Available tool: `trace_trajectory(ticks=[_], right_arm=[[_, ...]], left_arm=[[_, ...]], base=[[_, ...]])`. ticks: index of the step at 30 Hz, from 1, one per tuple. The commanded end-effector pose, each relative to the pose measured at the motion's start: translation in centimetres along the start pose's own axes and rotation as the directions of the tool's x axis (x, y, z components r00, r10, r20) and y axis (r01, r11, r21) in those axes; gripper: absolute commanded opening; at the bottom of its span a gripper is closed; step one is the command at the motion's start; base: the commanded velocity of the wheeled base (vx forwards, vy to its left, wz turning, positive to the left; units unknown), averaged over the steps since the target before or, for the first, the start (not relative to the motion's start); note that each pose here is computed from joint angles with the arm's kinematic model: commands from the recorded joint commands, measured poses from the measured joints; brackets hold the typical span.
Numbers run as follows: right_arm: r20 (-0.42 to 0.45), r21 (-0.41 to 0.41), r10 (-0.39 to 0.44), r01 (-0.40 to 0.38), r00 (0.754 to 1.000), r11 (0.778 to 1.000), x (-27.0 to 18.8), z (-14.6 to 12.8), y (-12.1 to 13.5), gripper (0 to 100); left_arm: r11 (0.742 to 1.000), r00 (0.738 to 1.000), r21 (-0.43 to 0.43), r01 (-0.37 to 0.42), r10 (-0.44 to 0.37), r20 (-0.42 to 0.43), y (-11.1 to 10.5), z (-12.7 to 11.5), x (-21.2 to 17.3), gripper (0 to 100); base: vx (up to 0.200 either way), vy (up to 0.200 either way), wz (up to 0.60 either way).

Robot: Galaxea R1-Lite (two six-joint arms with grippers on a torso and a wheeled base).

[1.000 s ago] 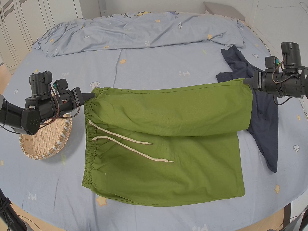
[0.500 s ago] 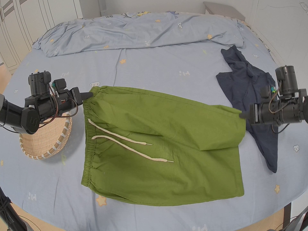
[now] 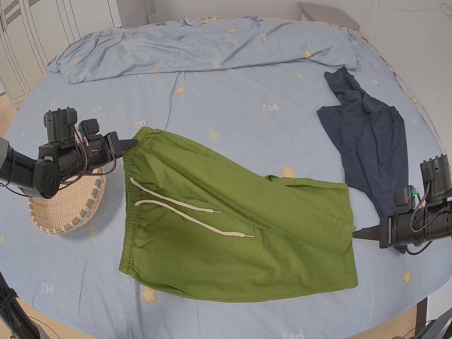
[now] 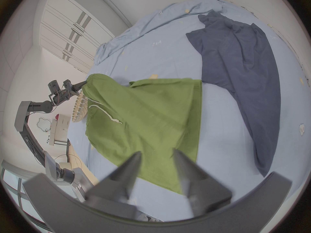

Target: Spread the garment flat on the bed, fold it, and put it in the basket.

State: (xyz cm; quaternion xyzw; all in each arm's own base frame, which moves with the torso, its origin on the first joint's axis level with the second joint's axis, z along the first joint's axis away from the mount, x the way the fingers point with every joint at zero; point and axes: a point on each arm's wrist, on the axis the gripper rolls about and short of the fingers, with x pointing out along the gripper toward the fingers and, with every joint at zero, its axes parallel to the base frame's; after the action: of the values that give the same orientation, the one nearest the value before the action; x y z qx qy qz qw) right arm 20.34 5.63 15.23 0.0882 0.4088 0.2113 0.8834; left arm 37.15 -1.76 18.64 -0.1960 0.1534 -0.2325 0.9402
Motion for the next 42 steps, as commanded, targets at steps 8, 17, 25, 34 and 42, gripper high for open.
trace_trajectory(ticks=[8,17,25,34,42], right_arm=[[0.055,-0.005,0.016,-0.016,0.998,1.000,0.5,-0.7,-0.4,100],[0.074,-0.016,0.024,-0.023,0.997,1.000,2.8,0.0,-1.0,100],[0.081,-0.011,0.020,-0.019,0.997,1.000,4.0,0.4,-1.4,100],[0.044,-0.009,0.094,-0.093,0.995,0.996,4.2,-0.2,-1.3,100],[0.066,-0.027,0.109,-0.107,0.992,0.994,5.7,0.4,-1.5,100]], left_arm=[[1.000,1.000,-0.004,-0.007,0.007,-0.013,0.3,-0.5,0.0,0],[0.998,1.000,0.051,-0.028,0.028,-0.005,1.2,-0.8,-1.3,0],[0.997,0.998,0.066,-0.045,0.042,0.041,2.2,-0.4,-3.6,0],[0.968,0.971,0.110,0.224,-0.211,-0.115,-1.5,-3.9,-4.0,0],[0.945,0.960,0.200,0.260,-0.230,-0.162,-2.1,-5.4,-3.5,0]], base=[[0.000,0.000,0.00],[0.000,0.000,0.00],[0.000,0.000,0.00],[0.000,0.000,0.00],[0.000,0.000,0.00]])
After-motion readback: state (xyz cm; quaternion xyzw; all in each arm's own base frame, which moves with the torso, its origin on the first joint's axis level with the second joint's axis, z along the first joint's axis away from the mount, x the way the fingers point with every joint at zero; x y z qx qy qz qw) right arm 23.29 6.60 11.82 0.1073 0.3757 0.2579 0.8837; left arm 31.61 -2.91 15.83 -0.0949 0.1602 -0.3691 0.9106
